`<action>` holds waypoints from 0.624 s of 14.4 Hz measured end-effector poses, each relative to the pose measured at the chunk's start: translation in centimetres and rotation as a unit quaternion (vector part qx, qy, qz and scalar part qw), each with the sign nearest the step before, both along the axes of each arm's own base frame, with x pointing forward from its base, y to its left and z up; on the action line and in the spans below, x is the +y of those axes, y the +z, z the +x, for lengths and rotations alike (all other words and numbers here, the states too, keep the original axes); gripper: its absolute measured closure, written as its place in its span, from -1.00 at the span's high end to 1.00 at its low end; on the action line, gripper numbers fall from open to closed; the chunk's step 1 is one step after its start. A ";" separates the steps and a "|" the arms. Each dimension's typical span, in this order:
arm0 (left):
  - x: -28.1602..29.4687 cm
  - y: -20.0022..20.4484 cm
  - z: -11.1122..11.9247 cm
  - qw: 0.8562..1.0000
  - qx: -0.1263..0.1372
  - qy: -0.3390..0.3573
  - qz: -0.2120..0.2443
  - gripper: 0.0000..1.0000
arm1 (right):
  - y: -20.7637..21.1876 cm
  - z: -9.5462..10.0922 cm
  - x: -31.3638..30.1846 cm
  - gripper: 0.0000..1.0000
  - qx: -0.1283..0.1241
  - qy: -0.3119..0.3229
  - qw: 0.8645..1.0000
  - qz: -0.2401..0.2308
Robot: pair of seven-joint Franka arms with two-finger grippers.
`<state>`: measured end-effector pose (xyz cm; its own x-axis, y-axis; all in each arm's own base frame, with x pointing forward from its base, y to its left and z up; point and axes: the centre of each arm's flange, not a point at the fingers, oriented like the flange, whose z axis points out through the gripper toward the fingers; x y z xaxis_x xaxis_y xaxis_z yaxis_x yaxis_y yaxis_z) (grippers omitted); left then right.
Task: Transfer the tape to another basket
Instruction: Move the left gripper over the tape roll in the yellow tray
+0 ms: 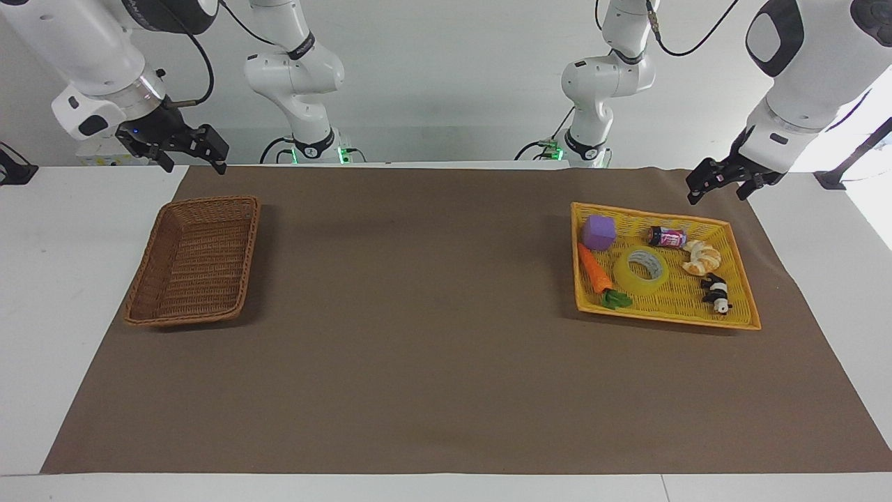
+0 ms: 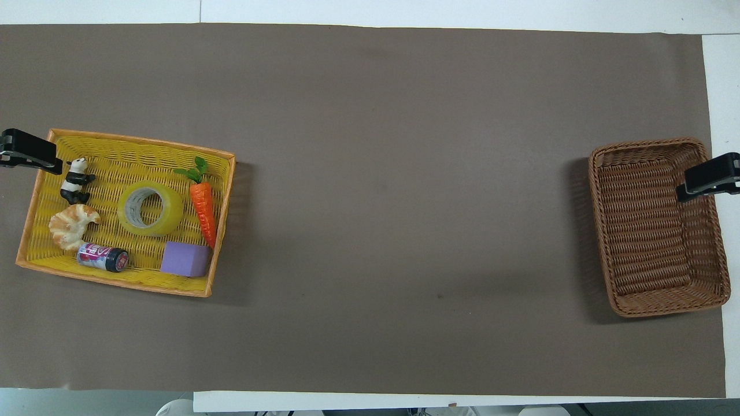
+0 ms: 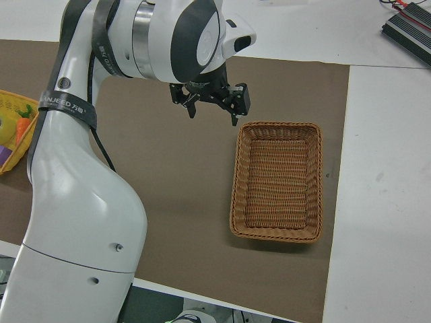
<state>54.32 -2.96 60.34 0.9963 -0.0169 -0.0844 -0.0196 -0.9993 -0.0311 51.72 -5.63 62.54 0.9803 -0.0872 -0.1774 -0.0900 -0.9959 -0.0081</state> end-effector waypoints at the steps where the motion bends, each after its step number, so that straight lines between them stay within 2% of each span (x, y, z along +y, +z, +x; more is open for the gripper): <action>1: 0.1 0.0 0.0 1.000 0.000 0.000 0.000 1.00 | 0.0 0.0 0.0 0.99 0.000 0.000 1.000 0.000; 6: 0.1 -0.7 0.0 1.000 0.003 0.002 0.000 1.00 | 0.0 0.0 0.0 0.99 0.000 0.000 1.000 0.000; 7: 0.2 -1.2 0.1 1.000 -0.004 0.002 0.000 1.00 | 0.0 0.0 0.0 0.99 0.000 0.000 1.000 0.000; 9: 0.2 -3.5 0.0 0.999 -0.039 0.001 0.001 1.00 | 0.0 0.0 0.0 0.99 0.000 0.000 1.000 0.000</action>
<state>54.35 -2.75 56.83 0.9999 -0.0143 -0.0070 -0.0145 -0.9993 -0.0335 51.72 -5.63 62.54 0.9803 -0.0872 -0.1774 -0.0900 -0.9959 -0.0081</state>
